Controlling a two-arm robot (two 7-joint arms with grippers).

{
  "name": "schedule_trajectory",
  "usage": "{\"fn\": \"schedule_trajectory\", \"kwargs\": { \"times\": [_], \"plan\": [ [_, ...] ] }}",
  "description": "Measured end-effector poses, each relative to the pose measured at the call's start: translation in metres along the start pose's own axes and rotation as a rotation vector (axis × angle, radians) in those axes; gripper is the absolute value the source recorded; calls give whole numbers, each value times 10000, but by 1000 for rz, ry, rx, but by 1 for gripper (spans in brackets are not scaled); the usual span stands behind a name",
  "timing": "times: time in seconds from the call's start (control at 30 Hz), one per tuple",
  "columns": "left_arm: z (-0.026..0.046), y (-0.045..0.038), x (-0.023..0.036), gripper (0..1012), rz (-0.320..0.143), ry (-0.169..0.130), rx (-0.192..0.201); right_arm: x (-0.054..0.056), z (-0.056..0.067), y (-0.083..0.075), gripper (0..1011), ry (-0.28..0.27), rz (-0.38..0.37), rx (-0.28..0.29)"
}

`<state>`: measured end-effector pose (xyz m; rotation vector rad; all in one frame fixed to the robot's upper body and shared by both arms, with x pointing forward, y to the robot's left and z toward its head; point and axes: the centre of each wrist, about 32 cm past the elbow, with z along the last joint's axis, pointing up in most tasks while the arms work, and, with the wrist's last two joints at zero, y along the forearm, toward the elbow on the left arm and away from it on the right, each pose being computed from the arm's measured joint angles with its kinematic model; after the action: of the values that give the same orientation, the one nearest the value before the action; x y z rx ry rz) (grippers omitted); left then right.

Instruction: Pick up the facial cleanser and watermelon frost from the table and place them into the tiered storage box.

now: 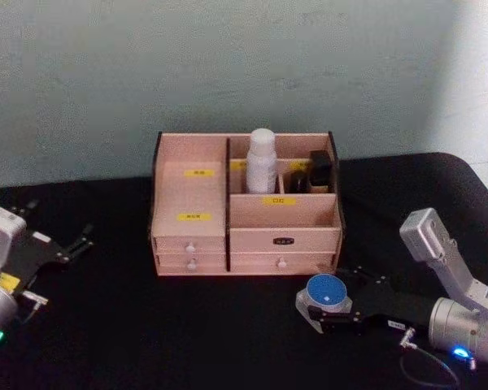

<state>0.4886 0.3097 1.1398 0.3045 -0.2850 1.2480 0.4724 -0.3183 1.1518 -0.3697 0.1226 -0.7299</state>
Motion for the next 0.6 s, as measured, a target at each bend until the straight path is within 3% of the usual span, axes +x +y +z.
{"fn": "schedule_trajectory", "kwargs": {
  "times": [0.6],
  "plan": [
    [0, 0, 0, 1001, 0, 0, 0, 45, -18, 66, 1000, 17, -3, -16]
  ]
}}
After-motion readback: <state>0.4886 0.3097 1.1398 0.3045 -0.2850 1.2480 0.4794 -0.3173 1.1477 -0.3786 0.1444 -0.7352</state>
